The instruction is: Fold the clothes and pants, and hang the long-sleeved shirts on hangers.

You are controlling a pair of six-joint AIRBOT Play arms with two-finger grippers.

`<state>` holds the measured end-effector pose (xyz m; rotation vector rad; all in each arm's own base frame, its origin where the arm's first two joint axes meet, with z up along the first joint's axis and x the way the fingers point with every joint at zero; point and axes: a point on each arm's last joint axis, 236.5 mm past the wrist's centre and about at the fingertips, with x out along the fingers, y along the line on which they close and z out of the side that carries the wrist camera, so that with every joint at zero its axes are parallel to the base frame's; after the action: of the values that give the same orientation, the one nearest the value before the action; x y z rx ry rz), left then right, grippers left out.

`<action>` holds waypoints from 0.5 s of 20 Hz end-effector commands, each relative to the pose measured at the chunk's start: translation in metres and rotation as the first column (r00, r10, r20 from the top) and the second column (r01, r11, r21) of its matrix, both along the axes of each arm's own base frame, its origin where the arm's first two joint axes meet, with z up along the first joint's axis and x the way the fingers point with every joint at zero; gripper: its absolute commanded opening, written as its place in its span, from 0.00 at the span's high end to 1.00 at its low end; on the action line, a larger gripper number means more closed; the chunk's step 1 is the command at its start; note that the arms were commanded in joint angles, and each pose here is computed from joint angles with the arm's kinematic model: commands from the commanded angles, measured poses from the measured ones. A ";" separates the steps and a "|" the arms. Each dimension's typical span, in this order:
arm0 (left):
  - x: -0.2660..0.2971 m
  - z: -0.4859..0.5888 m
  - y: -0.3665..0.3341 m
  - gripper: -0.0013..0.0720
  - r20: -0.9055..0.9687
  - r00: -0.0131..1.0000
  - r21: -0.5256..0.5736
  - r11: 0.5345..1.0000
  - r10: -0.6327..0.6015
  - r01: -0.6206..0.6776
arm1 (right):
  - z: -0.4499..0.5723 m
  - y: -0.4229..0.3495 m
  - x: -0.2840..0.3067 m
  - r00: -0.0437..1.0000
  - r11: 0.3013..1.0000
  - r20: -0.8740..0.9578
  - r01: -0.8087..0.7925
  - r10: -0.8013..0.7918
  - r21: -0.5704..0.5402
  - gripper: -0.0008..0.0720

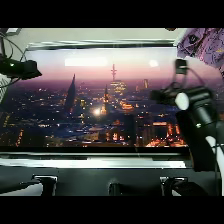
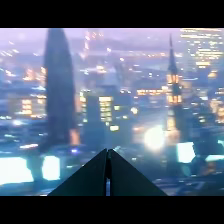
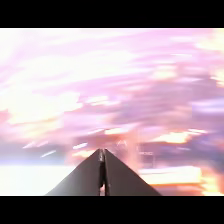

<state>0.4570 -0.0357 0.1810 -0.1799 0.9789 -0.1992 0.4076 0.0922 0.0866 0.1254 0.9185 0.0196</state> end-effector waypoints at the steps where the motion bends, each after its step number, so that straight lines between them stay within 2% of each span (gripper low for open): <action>1: -0.016 0.009 0.022 0.96 0.085 0.996 0.130 0.991 0.011 -0.022 | -0.001 0.082 -0.017 0.980 0.980 0.014 -0.198 0.198 0.023 0.95; 4: -0.019 0.024 0.029 0.96 0.148 0.989 0.156 0.987 0.027 -0.050 | -0.002 0.095 -0.025 0.973 0.972 0.007 -0.232 0.232 0.023 0.95; 10: -0.025 0.018 0.028 0.95 0.109 0.994 0.157 0.987 0.021 -0.038 | -0.005 0.093 -0.029 0.973 0.973 -0.016 -0.229 0.230 0.017 0.95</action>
<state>0.4334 -0.0103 0.1990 -0.0484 0.8804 -0.1090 0.3814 0.1818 0.0826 0.0359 0.9394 0.2335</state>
